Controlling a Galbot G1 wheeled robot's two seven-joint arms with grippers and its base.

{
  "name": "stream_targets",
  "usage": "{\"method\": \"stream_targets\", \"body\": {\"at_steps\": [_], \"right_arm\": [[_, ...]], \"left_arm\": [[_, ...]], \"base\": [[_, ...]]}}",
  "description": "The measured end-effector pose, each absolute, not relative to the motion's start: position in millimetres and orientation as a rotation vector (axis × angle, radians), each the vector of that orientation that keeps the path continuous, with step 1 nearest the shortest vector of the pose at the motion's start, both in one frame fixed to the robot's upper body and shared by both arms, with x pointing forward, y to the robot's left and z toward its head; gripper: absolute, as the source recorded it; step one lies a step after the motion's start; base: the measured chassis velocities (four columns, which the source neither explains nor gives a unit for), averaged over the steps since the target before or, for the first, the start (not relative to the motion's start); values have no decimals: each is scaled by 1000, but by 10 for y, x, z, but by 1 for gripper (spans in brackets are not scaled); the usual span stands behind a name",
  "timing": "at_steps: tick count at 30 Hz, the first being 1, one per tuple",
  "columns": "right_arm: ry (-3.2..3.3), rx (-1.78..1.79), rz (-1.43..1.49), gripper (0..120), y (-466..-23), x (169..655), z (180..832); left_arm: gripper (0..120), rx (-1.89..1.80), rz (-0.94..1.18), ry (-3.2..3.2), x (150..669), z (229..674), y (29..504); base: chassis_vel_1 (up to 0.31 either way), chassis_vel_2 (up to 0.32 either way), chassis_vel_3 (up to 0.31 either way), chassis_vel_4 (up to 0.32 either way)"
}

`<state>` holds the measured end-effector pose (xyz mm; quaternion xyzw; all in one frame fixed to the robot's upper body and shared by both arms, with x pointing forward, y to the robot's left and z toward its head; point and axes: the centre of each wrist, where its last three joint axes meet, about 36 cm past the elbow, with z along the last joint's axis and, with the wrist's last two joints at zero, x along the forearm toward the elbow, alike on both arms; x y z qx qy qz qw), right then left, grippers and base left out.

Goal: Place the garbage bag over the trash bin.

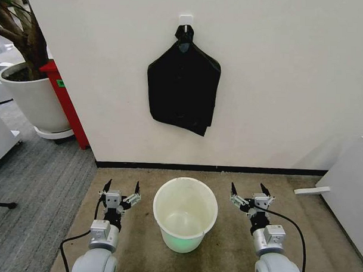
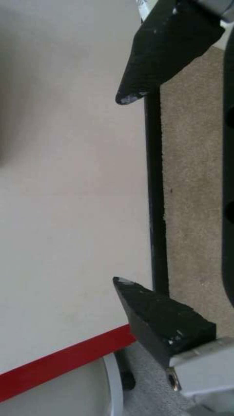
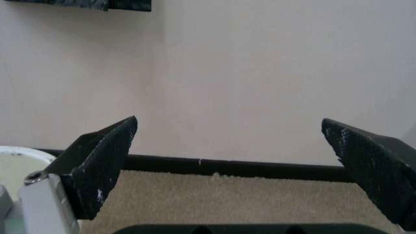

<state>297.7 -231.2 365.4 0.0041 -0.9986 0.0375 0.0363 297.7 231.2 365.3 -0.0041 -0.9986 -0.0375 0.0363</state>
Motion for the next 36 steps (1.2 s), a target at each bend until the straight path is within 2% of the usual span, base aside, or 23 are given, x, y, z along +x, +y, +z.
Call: {"method": "stream_targets", "body": {"at_steps": [36], "right_arm": [[-3067, 12, 115, 100, -2312, 2977, 3654]], "left_arm": [[100, -13, -115, -3067, 2977, 3653, 2312]], "base": [[0, 0, 0, 0]]}}
